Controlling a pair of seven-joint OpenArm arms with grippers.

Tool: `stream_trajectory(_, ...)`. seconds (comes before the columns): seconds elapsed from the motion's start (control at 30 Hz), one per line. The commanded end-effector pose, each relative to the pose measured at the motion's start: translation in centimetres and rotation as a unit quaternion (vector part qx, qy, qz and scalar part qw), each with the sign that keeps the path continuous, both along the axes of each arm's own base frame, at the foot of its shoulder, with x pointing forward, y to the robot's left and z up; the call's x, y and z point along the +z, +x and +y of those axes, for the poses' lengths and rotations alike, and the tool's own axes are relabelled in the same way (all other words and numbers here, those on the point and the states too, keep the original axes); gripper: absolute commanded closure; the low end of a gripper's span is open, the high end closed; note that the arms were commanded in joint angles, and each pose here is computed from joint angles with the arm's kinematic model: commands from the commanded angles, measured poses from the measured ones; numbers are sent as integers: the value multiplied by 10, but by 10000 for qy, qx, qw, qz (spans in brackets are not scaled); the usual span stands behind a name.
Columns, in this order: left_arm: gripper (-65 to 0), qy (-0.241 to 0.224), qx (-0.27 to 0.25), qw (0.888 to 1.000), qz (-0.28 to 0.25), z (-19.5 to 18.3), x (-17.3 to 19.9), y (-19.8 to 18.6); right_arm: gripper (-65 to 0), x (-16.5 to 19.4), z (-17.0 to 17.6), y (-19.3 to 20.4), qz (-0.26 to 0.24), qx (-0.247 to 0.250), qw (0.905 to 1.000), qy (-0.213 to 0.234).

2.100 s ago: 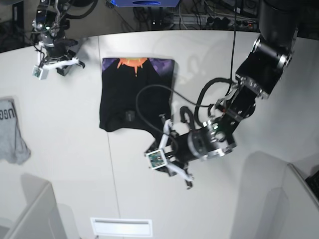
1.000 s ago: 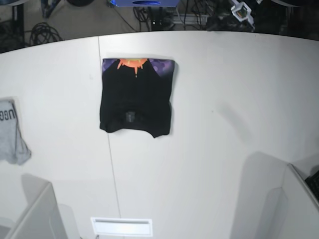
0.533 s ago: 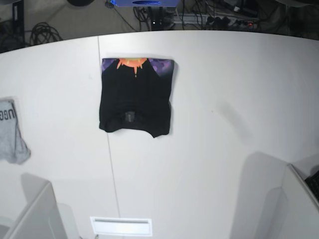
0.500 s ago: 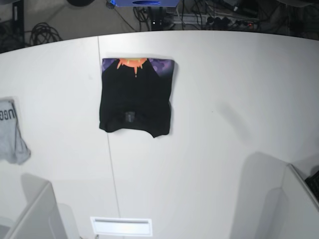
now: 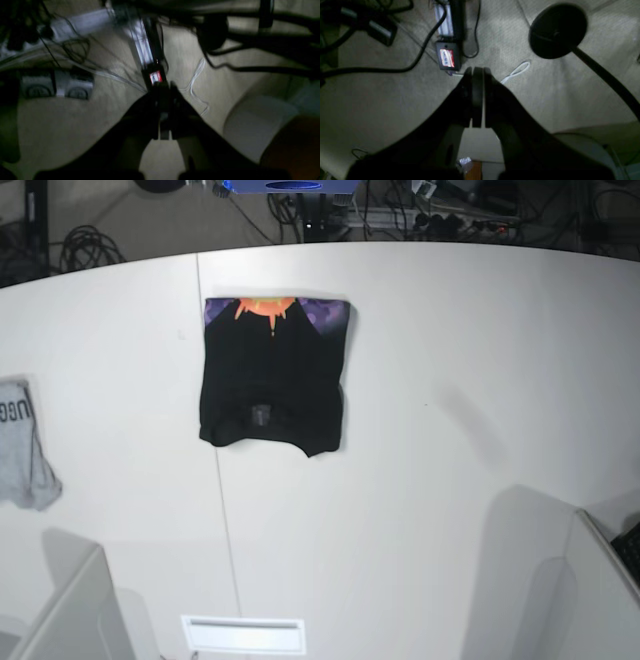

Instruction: Fold the T-shirt properly

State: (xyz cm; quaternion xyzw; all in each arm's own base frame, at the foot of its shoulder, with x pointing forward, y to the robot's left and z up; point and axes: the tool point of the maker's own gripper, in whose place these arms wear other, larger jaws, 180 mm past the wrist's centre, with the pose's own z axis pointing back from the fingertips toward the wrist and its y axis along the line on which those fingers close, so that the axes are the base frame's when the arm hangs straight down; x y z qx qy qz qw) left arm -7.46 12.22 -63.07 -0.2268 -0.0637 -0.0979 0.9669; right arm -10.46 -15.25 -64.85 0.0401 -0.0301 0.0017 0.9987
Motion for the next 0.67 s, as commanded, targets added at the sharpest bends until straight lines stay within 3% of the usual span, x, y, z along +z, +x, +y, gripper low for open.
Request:
stream_trajectory(0.0, 0, -1, -21, 10000, 2, 4, 0, 4, 0, 1, 1, -4, 67, -19, 10000, 10)
stream_trajectory(0.27, 0, 28, -57, 9998, -172, 8, -2, 27, 0, 0, 22, 0, 29, -81, 9998, 165)
stream_trajectory(0.63, 0, 13, -146, 9998, -133, 7, -2, 22, 0, -2, 28, 12, -76, -76, 9997, 215)
